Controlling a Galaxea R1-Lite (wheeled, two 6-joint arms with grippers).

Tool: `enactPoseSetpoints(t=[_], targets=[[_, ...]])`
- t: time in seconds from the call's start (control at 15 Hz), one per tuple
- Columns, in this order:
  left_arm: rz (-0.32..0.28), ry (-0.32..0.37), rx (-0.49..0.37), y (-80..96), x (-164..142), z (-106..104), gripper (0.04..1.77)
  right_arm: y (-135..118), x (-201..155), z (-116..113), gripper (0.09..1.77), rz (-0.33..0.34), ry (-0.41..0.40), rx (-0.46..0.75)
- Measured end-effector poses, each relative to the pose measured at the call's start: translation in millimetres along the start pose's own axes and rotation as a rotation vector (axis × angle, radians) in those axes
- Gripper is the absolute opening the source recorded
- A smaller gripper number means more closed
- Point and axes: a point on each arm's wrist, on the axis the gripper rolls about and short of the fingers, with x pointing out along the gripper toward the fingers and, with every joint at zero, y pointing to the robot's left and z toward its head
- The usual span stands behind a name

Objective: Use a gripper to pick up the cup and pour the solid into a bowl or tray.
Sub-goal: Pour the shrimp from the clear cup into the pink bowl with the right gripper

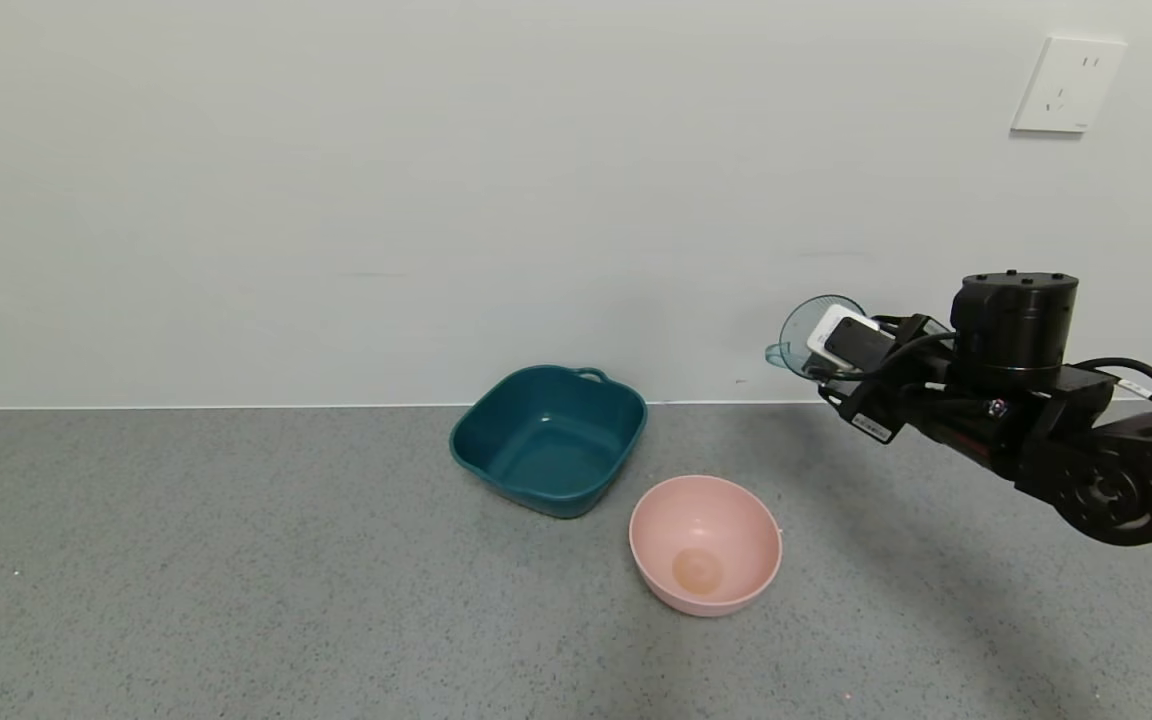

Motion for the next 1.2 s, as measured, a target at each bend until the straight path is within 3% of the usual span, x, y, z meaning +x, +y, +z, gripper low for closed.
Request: enactPoseSetpoints(t=[0.27,0.67,1.2], targets=[[0.001,0.0,0.0,0.0,0.0,0.0,1.72,6.8,-7.6,14.0,1.32,0.015,-0.041,-0.136],[0.001,0.0,0.0,0.0,0.0,0.0,1.72,9.3,-14.2,11.6,1.32,0.021,-0.041,-0.445],[0.001,0.0,0.0,0.0,0.0,0.0,1.72,16.5,-18.3,22.3,1.32,0.021,-0.079,-0.715]])
